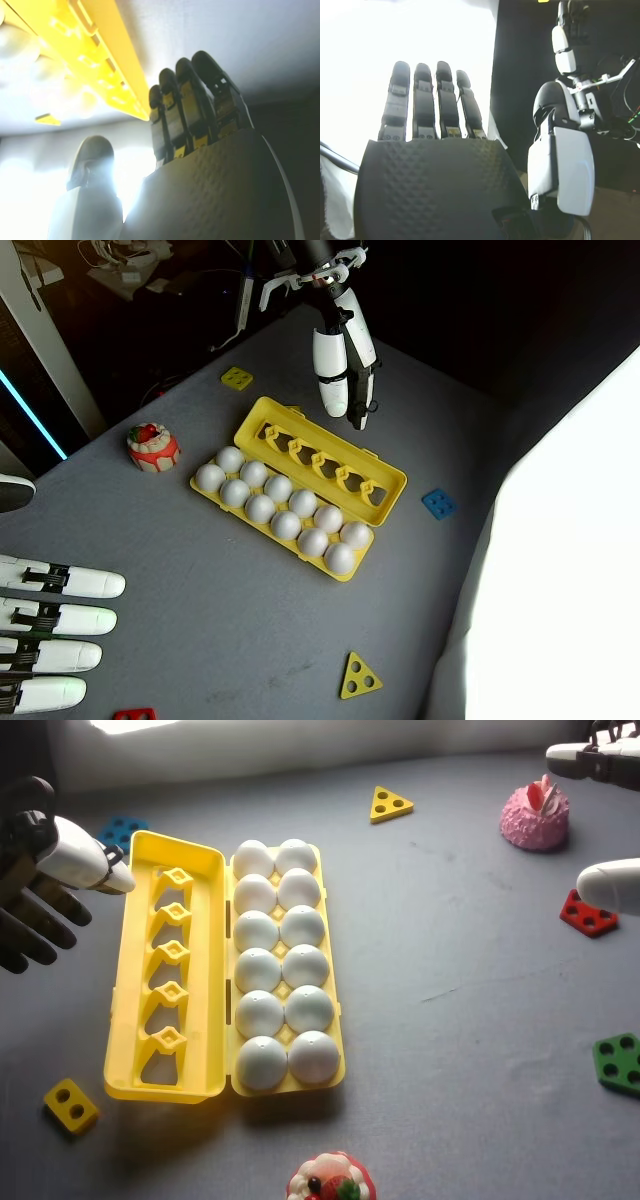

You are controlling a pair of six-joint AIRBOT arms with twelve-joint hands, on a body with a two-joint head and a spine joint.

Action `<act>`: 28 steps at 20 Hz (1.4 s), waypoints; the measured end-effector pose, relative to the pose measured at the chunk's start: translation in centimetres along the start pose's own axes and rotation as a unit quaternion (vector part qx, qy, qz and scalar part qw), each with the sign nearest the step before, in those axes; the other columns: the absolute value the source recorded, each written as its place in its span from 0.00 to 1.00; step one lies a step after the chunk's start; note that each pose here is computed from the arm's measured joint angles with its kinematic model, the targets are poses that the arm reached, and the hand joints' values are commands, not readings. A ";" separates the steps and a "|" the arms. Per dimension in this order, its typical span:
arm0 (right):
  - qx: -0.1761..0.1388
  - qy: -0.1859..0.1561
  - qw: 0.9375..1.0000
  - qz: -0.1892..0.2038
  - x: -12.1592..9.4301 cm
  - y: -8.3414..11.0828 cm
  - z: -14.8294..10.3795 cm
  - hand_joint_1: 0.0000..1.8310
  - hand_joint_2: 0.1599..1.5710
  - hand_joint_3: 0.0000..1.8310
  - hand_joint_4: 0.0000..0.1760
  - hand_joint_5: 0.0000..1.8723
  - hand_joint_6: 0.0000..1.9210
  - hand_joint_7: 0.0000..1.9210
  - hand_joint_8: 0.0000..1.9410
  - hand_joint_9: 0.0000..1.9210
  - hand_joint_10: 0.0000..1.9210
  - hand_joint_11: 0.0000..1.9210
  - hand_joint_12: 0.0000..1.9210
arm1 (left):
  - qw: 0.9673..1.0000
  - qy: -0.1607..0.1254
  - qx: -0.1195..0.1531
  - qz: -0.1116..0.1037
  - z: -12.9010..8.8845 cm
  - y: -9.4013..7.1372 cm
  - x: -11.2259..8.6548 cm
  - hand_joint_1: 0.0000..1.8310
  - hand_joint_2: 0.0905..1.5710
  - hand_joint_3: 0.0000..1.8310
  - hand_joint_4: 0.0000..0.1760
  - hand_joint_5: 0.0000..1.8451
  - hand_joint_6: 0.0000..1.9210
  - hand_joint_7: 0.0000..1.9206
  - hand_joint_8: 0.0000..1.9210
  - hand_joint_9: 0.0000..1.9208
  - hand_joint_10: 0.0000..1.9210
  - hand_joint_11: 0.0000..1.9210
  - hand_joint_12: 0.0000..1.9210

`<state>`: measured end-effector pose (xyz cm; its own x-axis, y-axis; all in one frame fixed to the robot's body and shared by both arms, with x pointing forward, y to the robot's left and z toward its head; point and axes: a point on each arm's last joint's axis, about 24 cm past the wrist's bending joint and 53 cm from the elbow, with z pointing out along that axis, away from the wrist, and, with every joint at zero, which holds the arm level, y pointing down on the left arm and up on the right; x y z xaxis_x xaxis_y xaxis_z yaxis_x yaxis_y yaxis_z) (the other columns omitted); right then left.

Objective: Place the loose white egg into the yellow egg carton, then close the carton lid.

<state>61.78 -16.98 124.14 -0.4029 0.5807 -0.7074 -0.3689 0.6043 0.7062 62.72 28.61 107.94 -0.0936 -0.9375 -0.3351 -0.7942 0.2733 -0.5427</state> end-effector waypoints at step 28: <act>-0.020 0.001 1.000 -0.023 0.8 0.4 -0.1 0.12 0.70 0.00 0.00 0.12 0.01 0.14 0.00 0.10 0.00 0.00 0.27 | 0.997 0.008 -0.033 -0.070 3.2 4.0 2.6 0.14 0.83 0.00 0.00 0.24 0.01 0.27 0.00 0.24 0.01 0.00 0.68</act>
<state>61.17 -16.32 123.87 -0.3868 0.5514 -0.7392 -0.4209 0.6076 0.6735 61.26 27.98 102.45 0.0117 -0.9686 -0.2482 -0.8375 0.1261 -0.5316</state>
